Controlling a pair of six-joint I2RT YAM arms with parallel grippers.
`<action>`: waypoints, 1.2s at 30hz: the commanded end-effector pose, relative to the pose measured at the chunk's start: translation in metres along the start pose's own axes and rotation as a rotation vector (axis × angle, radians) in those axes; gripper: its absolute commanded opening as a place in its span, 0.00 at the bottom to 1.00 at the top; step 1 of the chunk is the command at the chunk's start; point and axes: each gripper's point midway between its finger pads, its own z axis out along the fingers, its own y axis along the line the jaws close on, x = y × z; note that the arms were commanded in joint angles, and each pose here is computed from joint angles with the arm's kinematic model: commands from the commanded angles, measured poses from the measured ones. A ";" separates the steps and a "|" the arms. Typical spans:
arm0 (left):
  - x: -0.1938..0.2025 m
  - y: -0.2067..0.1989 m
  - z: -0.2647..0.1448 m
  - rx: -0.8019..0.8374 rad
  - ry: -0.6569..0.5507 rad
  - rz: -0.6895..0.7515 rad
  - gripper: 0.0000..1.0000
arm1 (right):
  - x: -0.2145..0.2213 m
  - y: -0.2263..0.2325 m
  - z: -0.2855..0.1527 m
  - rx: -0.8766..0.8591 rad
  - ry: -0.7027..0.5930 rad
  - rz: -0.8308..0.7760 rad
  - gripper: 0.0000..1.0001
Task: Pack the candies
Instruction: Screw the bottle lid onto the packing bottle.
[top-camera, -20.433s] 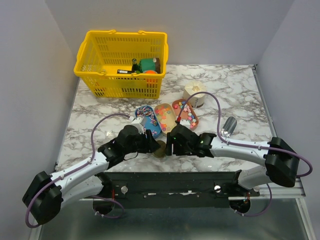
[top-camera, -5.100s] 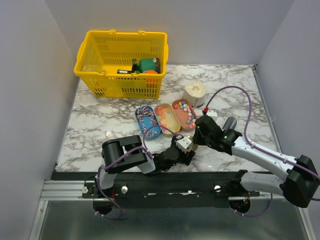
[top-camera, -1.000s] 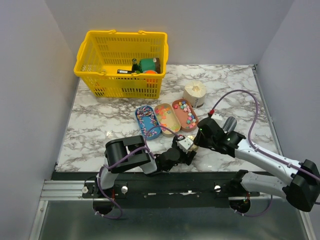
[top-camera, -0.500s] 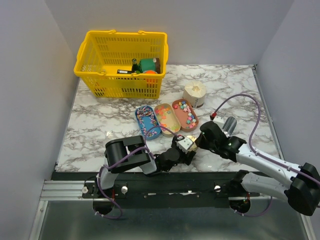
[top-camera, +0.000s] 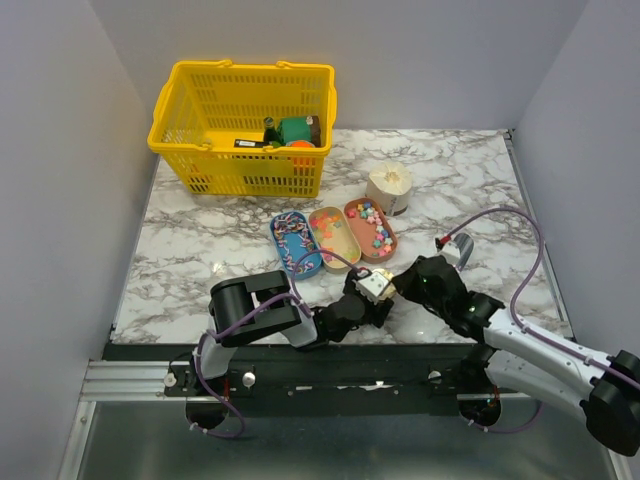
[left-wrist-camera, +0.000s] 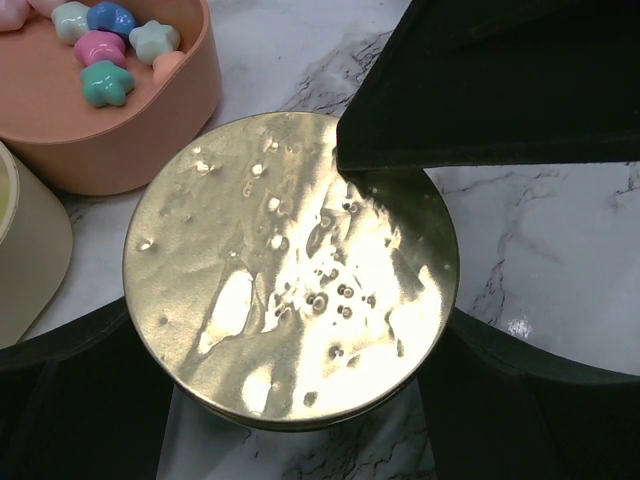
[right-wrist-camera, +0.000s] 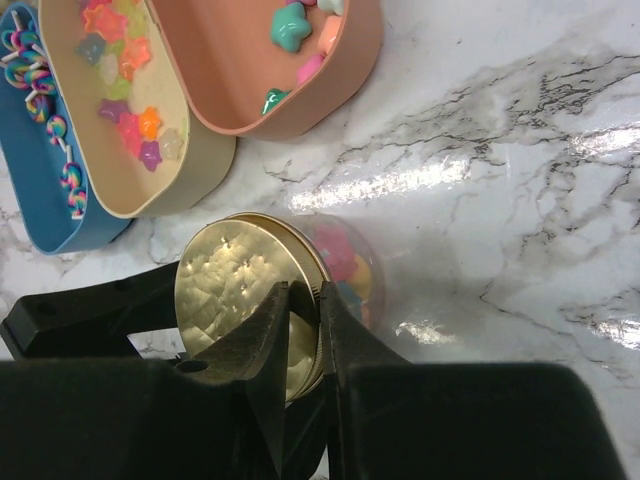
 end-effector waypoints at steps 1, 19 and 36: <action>0.124 0.016 -0.029 0.004 0.443 0.093 0.76 | 0.102 -0.047 -0.025 0.065 0.425 -0.029 0.01; 0.122 0.007 -0.018 0.042 0.447 0.046 0.83 | 0.092 -0.046 -0.037 0.082 0.395 -0.011 0.01; 0.058 0.012 -0.052 0.057 0.327 0.000 0.99 | 0.031 -0.028 -0.031 0.164 0.196 -0.055 0.41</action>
